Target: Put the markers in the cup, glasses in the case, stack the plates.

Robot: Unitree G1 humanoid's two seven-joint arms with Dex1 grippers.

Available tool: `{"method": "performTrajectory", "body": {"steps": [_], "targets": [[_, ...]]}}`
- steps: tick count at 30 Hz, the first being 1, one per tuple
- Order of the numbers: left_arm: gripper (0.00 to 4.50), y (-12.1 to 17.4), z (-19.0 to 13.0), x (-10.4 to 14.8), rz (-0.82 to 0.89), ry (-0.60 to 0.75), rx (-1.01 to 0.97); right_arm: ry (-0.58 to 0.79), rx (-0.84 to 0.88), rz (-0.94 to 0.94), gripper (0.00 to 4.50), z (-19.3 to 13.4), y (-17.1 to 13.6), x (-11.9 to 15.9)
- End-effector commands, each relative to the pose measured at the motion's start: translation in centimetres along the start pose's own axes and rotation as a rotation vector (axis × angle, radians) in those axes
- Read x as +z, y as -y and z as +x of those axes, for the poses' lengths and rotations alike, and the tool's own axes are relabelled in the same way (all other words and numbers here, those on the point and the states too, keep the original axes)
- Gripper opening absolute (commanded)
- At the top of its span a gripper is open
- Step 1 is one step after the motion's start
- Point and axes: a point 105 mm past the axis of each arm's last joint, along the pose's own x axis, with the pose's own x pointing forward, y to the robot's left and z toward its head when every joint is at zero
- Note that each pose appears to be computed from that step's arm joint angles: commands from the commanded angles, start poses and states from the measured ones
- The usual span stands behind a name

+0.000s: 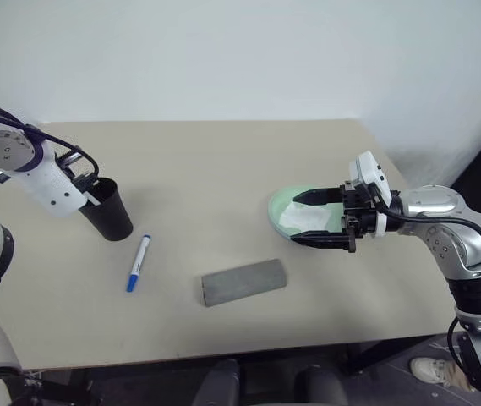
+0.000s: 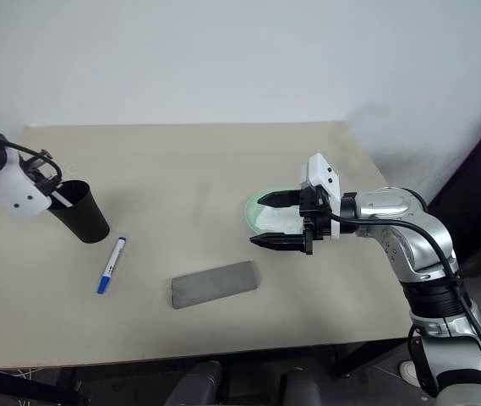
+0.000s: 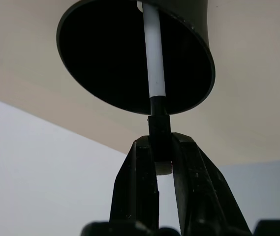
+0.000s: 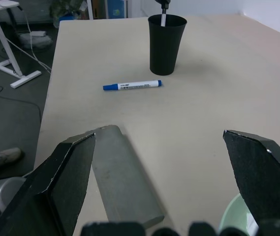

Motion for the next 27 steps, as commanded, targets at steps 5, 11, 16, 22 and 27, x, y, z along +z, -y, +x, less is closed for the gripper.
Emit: {"method": "performTrajectory", "body": {"steps": [5,11,16,22,27], "targets": [[0.37,-1.0,0.1,0.0,-0.025,-0.004,0.044,0.036,-0.012,-0.068,4.5,-0.4,0.0,1.9],[2.49,-1.3,-0.1,0.1,-0.034,0.002,0.058,0.032,-0.019,-0.067,4.5,-0.4,0.0,1.8],[4.21,-2.9,-1.1,-0.1,-0.08,0.019,0.125,0.027,-0.02,-0.065,4.5,-0.3,0.1,1.7],[4.21,-9.5,-5.7,0.5,-0.444,0.309,0.331,0.012,-0.023,-0.062,4.5,-0.3,0.1,1.4],[4.21,-10.5,-7.1,1.5,-0.764,0.539,0.311,0.005,-0.021,-0.061,4.5,-0.3,0.2,1.4]]}}
